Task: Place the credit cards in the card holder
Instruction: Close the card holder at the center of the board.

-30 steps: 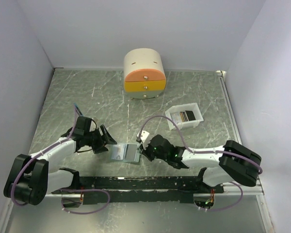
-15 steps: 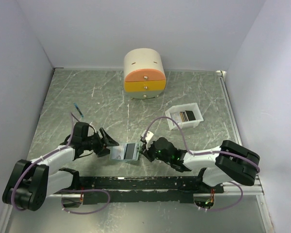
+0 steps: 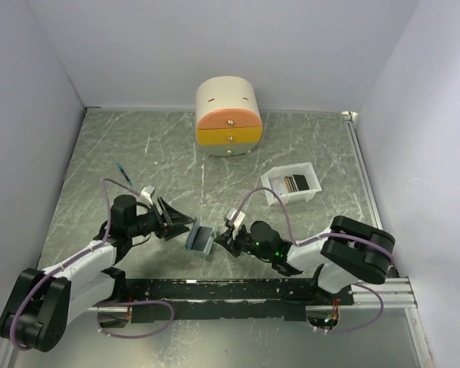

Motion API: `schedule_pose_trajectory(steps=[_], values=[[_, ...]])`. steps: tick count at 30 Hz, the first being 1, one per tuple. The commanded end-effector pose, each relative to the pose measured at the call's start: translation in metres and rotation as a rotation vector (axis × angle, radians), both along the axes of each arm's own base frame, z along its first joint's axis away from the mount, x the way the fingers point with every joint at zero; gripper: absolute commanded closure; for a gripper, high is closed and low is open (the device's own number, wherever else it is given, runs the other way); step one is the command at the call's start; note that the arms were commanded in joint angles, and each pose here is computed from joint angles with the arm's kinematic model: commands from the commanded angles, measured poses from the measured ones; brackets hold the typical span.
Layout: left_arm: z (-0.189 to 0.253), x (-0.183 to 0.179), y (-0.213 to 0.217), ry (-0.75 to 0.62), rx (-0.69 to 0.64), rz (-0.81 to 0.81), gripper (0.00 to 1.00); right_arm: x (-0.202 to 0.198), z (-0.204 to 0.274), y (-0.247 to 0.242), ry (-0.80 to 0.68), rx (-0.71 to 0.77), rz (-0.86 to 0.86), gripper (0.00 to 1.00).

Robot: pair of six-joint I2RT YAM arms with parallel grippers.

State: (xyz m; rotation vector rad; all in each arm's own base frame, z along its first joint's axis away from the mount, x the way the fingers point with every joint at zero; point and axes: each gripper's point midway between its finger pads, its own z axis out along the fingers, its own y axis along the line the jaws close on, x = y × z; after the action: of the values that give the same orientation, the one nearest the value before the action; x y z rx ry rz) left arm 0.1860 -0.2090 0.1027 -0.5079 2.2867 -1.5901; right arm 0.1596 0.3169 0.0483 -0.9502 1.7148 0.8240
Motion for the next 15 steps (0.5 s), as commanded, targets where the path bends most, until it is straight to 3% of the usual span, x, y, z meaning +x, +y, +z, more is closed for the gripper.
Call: schedule_pose_trajectory(steps=[1, 4, 9, 15], values=[[0.003, -0.006, -0.009, -0.041, -0.061, -0.046, 0.39, 0.002, 0.022, 0.009, -0.064, 0.114, 0.011, 1.0], [-0.002, -0.01, -0.016, -0.024, -0.079, -0.063, 0.45, 0.0, 0.022, 0.008, -0.068, 0.133, 0.016, 1.0], [-0.016, -0.014, -0.031, -0.009, -0.002, -0.098, 0.47, -0.003, 0.026, 0.006, -0.084, 0.169, 0.024, 1.0], [-0.04, -0.005, -0.027, 0.0, 0.127, -0.08, 0.57, -0.003, 0.023, 0.002, -0.089, 0.149, 0.021, 1.0]])
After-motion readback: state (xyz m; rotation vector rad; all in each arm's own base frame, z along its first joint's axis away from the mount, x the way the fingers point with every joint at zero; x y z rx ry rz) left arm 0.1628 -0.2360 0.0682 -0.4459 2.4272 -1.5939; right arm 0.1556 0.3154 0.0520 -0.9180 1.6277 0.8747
